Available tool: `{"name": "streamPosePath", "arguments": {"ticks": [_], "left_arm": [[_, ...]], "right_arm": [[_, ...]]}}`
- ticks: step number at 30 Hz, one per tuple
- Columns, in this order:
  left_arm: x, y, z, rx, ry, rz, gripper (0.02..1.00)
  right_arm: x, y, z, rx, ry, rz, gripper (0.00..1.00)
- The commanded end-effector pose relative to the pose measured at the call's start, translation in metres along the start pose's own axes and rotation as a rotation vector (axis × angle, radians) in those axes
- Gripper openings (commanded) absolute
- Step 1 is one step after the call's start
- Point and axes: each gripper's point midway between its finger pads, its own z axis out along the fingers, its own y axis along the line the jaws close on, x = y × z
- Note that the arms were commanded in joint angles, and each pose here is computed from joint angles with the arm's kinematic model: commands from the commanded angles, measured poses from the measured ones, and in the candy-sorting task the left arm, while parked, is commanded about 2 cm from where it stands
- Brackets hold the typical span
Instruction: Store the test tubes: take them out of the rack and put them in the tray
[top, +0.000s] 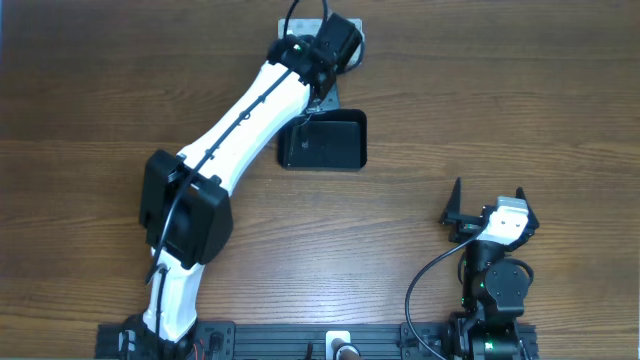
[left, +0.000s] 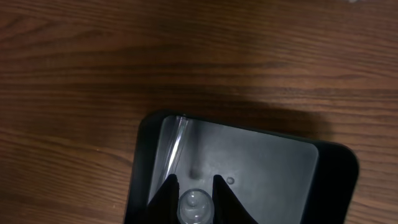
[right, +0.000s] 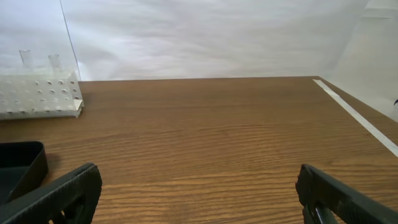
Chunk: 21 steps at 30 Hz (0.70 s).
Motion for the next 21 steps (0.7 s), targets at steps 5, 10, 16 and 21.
{"name": "streamPosePath", "arguments": {"ticks": [5,10,16,21], "left_arm": [[0.01,0.0,0.033,-0.039,0.047,-0.002,0.134],[0.015,0.002,0.046,-0.06,0.07,0.006,0.159],[0.013,0.006,0.052,-0.07,0.076,-0.003,0.286],[-0.012,0.004,0.039,-0.032,0.026,-0.025,0.461]], "right_arm": [[0.002,-0.001,0.0,0.003,0.003,-0.002,0.993],[0.002,-0.001,0.0,0.003,0.003,-0.002,0.993],[0.002,-0.001,0.0,0.003,0.003,-0.002,0.993],[0.002,-0.001,0.0,0.003,0.003,-0.002,0.993]]}}
